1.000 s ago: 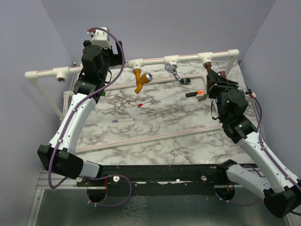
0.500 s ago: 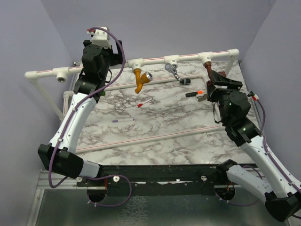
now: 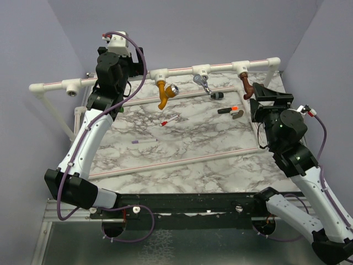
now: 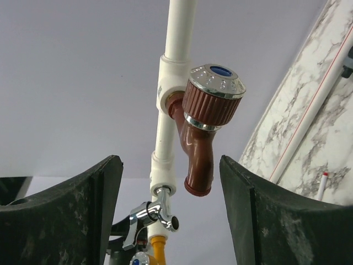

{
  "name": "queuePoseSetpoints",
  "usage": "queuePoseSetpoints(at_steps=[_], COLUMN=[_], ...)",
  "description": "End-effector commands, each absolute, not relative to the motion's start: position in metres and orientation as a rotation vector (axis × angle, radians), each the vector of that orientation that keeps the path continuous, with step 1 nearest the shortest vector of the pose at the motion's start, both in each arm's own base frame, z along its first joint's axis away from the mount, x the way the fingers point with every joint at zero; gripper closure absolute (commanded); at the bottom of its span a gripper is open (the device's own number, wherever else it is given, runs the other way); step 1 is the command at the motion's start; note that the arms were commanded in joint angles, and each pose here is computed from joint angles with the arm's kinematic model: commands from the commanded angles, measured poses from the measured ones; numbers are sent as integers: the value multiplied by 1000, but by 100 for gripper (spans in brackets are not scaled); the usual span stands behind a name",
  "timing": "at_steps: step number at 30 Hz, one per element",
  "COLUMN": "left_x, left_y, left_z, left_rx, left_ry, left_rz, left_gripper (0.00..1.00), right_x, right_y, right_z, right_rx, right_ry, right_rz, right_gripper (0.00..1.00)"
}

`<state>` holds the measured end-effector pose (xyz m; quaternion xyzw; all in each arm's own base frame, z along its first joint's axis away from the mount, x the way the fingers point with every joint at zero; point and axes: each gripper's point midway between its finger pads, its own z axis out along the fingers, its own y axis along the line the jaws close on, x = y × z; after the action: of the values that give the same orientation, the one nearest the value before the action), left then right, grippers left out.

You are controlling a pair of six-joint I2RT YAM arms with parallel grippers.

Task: Install the water faucets

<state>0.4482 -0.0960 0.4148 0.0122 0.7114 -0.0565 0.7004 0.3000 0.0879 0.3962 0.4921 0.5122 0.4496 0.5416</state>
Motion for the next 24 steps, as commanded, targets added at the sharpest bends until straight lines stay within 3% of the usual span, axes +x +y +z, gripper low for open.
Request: queuePoseSetpoints(at_steps=[1, 7, 24], left_x=[454, 453, 453], left_y=[-96, -96, -96], left_z=[336, 337, 337], left_rx=[46, 45, 45], left_ry=[1815, 1815, 1814], left_rz=[-92, -90, -90], left_gripper=[1, 1, 1], right_x=[289, 285, 267], right_y=[79, 71, 83], right_z=[397, 395, 434], right_rx=[1068, 927, -52], right_ry=[1306, 1373, 1369], right_rz=[914, 754, 249], right_gripper=[24, 26, 30])
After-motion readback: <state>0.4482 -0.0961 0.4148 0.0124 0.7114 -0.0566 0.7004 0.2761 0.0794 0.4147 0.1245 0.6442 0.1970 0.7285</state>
